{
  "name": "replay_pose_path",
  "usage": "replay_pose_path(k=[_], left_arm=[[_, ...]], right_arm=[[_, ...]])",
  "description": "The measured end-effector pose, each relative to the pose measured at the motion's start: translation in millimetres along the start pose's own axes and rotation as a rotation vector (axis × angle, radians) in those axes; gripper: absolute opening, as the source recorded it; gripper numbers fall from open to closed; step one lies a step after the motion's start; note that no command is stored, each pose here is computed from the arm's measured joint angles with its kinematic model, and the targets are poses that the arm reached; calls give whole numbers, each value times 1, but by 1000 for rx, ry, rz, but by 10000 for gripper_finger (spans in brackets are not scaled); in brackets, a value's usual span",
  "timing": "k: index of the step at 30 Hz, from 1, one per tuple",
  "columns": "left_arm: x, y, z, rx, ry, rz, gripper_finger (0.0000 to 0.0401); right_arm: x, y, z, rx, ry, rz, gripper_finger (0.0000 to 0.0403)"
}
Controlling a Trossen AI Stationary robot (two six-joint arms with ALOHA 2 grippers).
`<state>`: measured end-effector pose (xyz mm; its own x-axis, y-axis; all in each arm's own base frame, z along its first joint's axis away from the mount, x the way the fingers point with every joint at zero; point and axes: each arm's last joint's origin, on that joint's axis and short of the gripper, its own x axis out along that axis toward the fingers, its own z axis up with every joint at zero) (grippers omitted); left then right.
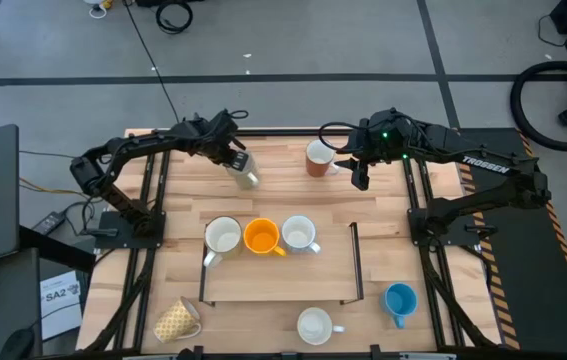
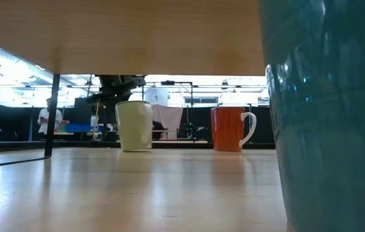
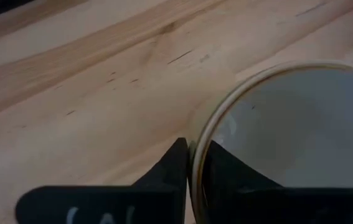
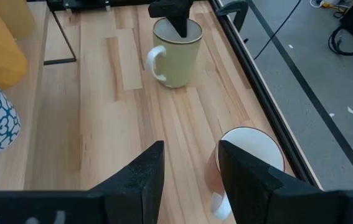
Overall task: Place coffee mugs
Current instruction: Put the green mug on the shelf
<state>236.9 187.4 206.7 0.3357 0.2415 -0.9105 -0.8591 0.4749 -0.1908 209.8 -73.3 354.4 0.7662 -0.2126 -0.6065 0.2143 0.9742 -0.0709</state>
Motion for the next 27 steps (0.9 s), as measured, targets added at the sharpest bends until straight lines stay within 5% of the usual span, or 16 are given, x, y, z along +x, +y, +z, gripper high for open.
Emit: replay_pose_path(k=[16,27], left_arm=[[-30,4,1,26,-83,-10,34],[-125,1,13,84,-187,88,34]], right_arm=[[0,2,0,2,-6,48,156],[0,2,0,3,-5,50,156]])
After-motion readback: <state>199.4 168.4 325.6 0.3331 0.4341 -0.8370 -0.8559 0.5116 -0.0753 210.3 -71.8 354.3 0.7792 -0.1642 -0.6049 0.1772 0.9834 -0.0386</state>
